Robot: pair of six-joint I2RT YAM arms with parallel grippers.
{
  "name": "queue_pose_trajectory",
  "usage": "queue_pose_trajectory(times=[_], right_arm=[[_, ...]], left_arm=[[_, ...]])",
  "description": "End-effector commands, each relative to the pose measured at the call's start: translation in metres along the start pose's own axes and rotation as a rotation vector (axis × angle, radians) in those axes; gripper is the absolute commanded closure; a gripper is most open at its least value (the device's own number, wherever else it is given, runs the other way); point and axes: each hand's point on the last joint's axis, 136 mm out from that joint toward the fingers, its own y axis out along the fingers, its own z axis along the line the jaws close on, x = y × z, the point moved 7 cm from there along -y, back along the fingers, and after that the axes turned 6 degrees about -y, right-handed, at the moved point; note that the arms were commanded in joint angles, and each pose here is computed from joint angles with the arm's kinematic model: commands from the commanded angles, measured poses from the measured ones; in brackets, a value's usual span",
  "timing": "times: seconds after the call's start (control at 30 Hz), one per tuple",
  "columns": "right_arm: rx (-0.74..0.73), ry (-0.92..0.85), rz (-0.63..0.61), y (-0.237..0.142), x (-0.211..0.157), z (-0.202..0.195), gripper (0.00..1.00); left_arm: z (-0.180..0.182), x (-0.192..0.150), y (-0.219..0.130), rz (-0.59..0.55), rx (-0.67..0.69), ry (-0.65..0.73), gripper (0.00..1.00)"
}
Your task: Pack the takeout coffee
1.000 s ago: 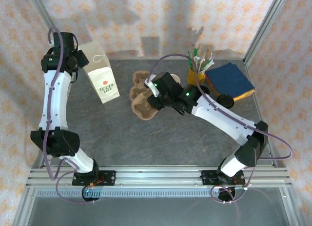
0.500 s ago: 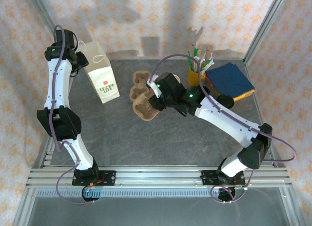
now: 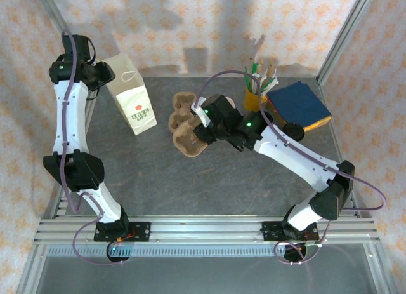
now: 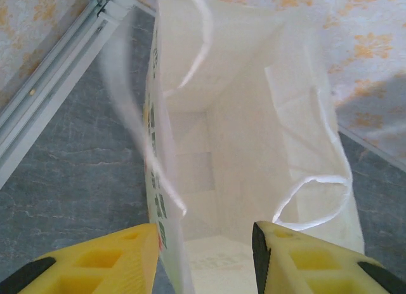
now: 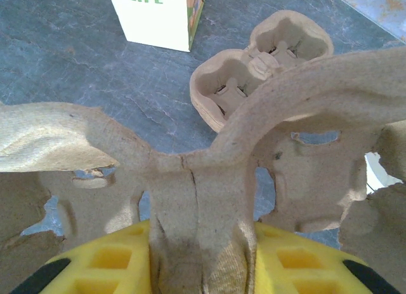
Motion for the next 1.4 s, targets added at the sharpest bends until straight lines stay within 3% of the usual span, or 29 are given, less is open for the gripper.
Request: queue_pose_trajectory(times=[0.0, 0.13, 0.43, 0.6, 0.7, 0.87, 1.03, 1.37], right_arm=[[-0.007, 0.002, -0.017, -0.008, 0.002, -0.002, 0.66], [-0.006, 0.003, -0.017, -0.010, 0.003, -0.002, 0.66], [-0.006, 0.000, -0.012, -0.008, 0.003, -0.001, 0.66], [-0.002, 0.003, -0.003, -0.006, 0.001, -0.001, 0.66], [-0.007, 0.009, -0.005, -0.007, 0.001, -0.002, 0.66], [-0.002, 0.015, -0.012, -0.014, 0.002, -0.002, 0.66], [0.014, 0.026, -0.033, -0.025, 0.003, -0.001, 0.66], [0.031, 0.041, -0.057, -0.049, -0.004, -0.002, 0.66]], left_arm=[[-0.003, 0.006, 0.003, -0.001, -0.012, -0.005, 0.53], [0.006, 0.006, 0.023, 0.016, 0.076, -0.002, 0.54], [0.015, -0.004, 0.056, 0.082, 0.123, 0.003, 0.55], [0.020, -0.011, 0.066, 0.108, 0.141, 0.009, 0.66], [0.022, -0.015, 0.070, 0.118, 0.140, 0.012, 0.79], [0.022, -0.018, 0.055, 0.099, 0.123, 0.013, 0.89], [0.025, -0.032, 0.018, 0.060, 0.076, -0.011, 0.97], [0.039, -0.089, -0.060, 0.054, -0.036, -0.035, 0.99]])
